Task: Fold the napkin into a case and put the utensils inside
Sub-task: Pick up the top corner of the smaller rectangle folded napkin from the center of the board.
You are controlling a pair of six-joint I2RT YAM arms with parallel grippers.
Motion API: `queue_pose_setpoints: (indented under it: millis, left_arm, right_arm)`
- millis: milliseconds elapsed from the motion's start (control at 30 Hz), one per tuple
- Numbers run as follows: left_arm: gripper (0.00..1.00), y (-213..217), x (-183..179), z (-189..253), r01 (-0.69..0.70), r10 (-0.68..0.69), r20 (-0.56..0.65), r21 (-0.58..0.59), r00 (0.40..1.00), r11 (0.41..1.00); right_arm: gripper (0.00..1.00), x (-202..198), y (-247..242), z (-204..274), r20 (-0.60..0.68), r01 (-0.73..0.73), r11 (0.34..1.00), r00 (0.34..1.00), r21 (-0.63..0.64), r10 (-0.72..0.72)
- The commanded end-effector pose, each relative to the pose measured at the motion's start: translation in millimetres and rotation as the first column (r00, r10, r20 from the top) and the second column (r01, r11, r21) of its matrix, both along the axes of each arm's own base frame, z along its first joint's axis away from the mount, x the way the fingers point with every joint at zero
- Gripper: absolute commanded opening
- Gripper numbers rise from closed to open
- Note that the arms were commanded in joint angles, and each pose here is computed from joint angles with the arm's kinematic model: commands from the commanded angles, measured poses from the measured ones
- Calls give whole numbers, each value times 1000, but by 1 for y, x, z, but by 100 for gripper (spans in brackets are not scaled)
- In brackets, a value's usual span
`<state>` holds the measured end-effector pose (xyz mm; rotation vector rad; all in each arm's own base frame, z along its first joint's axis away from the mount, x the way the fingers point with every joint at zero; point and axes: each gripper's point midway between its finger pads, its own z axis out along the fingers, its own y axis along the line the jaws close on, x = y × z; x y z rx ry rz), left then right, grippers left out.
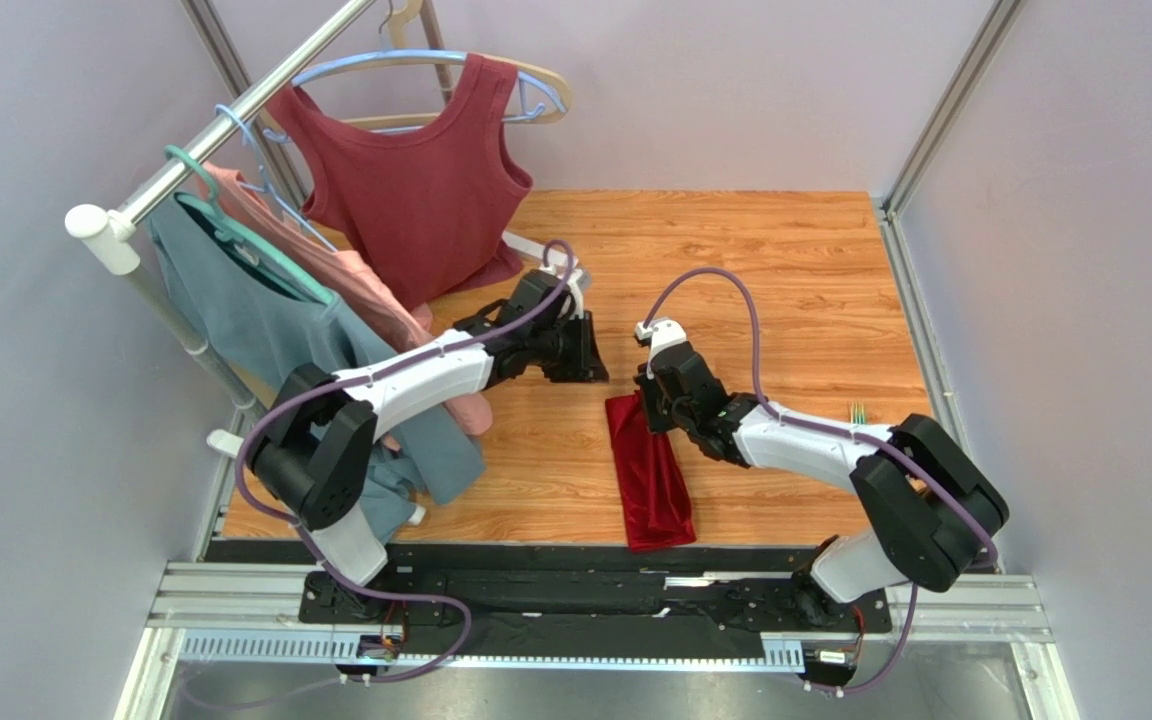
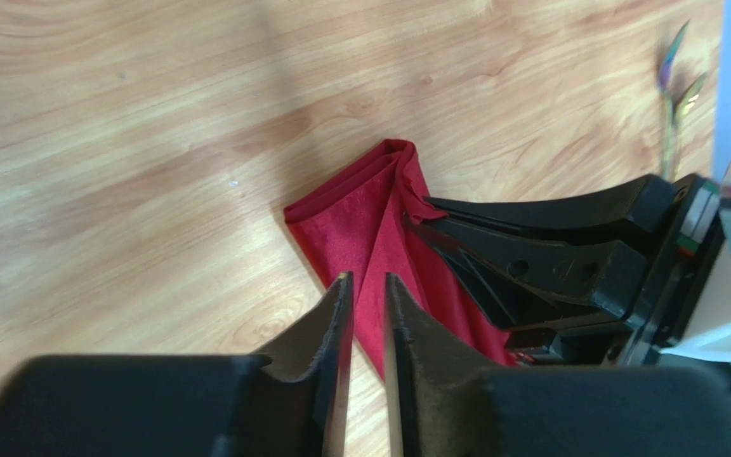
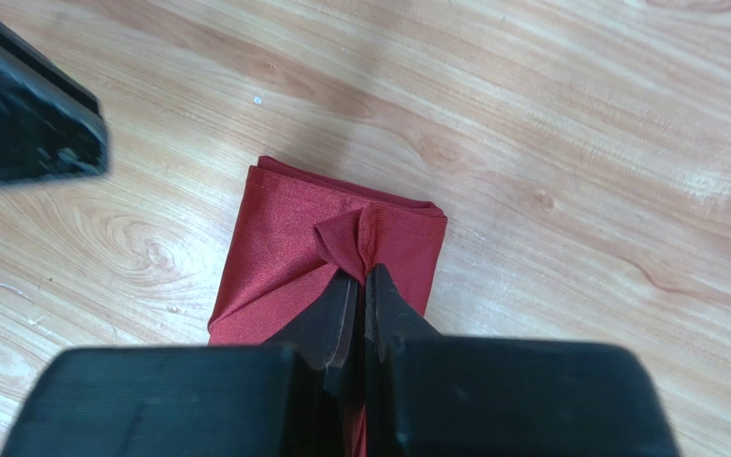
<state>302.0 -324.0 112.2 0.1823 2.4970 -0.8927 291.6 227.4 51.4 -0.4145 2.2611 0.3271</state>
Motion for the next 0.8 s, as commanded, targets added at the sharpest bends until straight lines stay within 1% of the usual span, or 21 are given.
queue_pose_setpoints:
  millis: [0,33,100,133,200,233,300,433,533,633,667,700,733,767]
  left_arm:
    - [30,-18,-16,-24,142,-164,120,171,979,975]
    - [32,-24,-18,-22,153,-181,137,193,974,969]
    - [35,-23,-20,-31,141,-185,146,270,972,953]
    - [37,-29,-24,-31,159,-210,160,282,964,946]
    - [42,-28,-24,-39,143,-199,156,310,968,940]
    - [45,-30,-24,-40,151,-205,154,305,967,940]
    - [48,-34,-24,-45,155,-210,158,306,965,939]
    - [49,-35,-24,-53,145,-208,154,343,966,928]
    - [47,-39,-24,-54,153,-213,153,330,965,931]
    - [44,-44,-29,-54,165,-214,144,292,966,942]
    - [41,-46,-28,-47,154,-203,168,264,965,952]
    - [36,-49,-32,-44,154,-194,166,227,967,962]
    - [30,-41,-38,-53,151,-190,160,226,969,962]
    - [28,-46,-34,-39,137,-174,212,178,962,974]
  right_arm:
    - [0,2,2,10,-7,24,999,1000,48,-23]
    - [0,3,2,11,-6,27,999,1000,48,-27]
    - [0,4,2,11,-6,29,998,1000,47,-28]
    - [0,4,2,11,-9,31,998,999,52,-30]
    - [0,4,2,12,-17,32,997,999,67,-31]
    - [0,-2,0,8,-43,29,998,999,56,-27]
    - [0,-3,1,8,-51,29,997,998,67,-26]
    - [0,-4,1,8,-63,32,997,998,74,-27]
    - [0,-5,3,8,-72,32,996,997,87,-26]
    - [0,-5,3,7,-92,39,995,995,93,-31]
    - [0,-5,2,6,-100,46,995,994,93,-36]
    - [0,-5,2,6,-101,48,994,994,99,-38]
    - [0,-5,2,7,-102,50,993,994,103,-40]
    - [0,-5,0,7,-103,60,992,994,110,-49]
